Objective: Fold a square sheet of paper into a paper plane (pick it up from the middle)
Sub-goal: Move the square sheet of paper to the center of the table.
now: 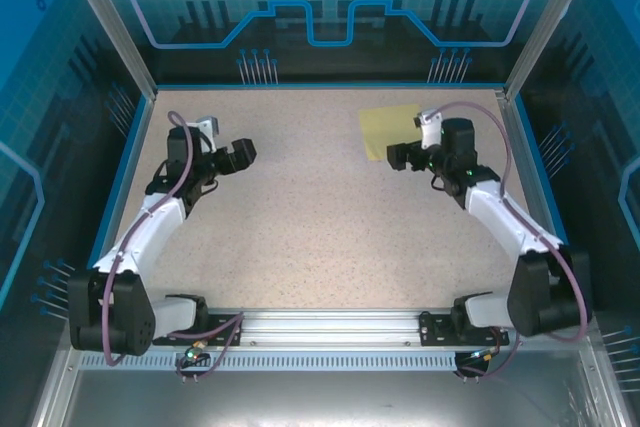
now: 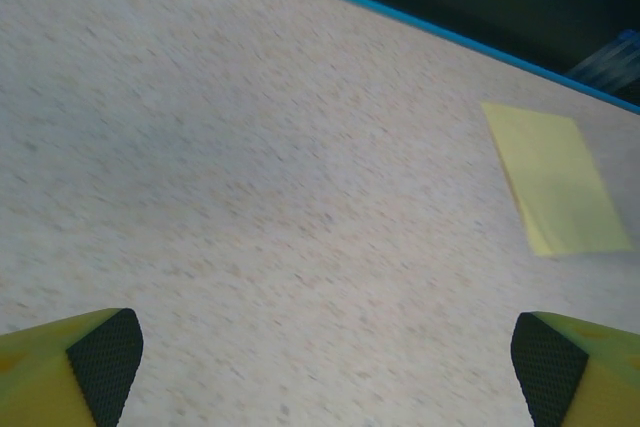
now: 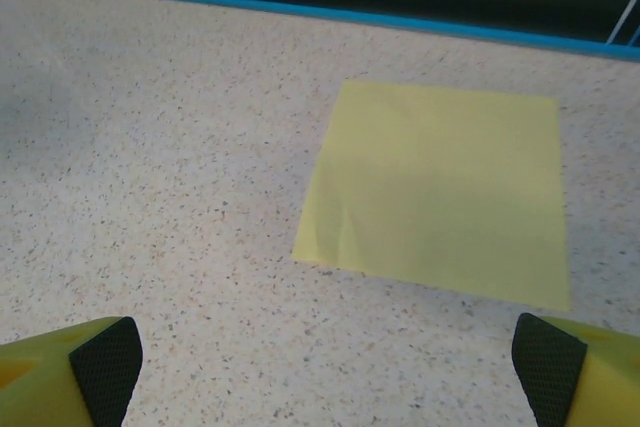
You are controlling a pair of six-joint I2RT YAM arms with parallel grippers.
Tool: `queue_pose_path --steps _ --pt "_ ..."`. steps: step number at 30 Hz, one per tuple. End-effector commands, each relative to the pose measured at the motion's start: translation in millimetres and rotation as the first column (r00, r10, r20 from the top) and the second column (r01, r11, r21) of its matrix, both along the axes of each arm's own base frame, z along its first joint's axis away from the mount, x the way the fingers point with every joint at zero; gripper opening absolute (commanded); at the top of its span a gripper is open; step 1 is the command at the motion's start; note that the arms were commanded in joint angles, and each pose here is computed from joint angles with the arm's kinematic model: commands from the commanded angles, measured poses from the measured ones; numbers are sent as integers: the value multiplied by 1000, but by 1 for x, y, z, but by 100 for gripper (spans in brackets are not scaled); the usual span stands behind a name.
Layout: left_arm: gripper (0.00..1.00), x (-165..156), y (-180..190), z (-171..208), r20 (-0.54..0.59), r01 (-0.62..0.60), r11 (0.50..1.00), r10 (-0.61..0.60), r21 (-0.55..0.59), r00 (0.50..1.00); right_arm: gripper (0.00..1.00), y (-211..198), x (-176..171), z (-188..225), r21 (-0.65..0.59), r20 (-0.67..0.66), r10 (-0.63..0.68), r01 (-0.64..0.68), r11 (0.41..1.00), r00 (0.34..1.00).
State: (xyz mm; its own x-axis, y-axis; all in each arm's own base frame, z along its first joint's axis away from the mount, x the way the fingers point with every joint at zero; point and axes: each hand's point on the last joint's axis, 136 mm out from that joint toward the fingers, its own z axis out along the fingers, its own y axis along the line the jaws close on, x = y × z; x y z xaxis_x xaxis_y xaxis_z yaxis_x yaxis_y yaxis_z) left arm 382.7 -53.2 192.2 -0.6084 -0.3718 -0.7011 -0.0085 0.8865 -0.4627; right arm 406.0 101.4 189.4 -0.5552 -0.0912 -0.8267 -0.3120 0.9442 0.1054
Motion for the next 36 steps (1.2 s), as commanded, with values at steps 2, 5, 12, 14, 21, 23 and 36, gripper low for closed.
queue_pose_path --steps 2,5,12,14,21,23,36 --pt "99 -11 -37 -5 -133 92 981 -116 -171 984 99 -6 6 -32 -57 -207 -68 58 997 976" --pt "99 -5 -46 -1 -134 113 974 -141 -196 981 99 -7 23 -43 -80 -267 -103 85 993 958" --pt "99 10 -61 -3 -147 132 960 -172 -247 974 99 -14 68 -75 -158 -372 -191 140 977 908" --pt "99 13 -64 -5 -151 136 956 -179 -259 972 99 -14 79 -86 -162 -401 -193 138 977 895" --pt "99 26 -75 -11 -152 143 945 -194 -295 969 99 -20 111 -113 -216 -446 -225 140 966 867" --pt "99 31 -78 -11 -147 145 942 -197 -302 969 99 -21 118 -121 -231 -459 -234 139 963 857" --pt "99 52 -91 -25 -157 144 933 -204 -330 966 99 -19 141 -161 -234 -577 -249 134 963 778"
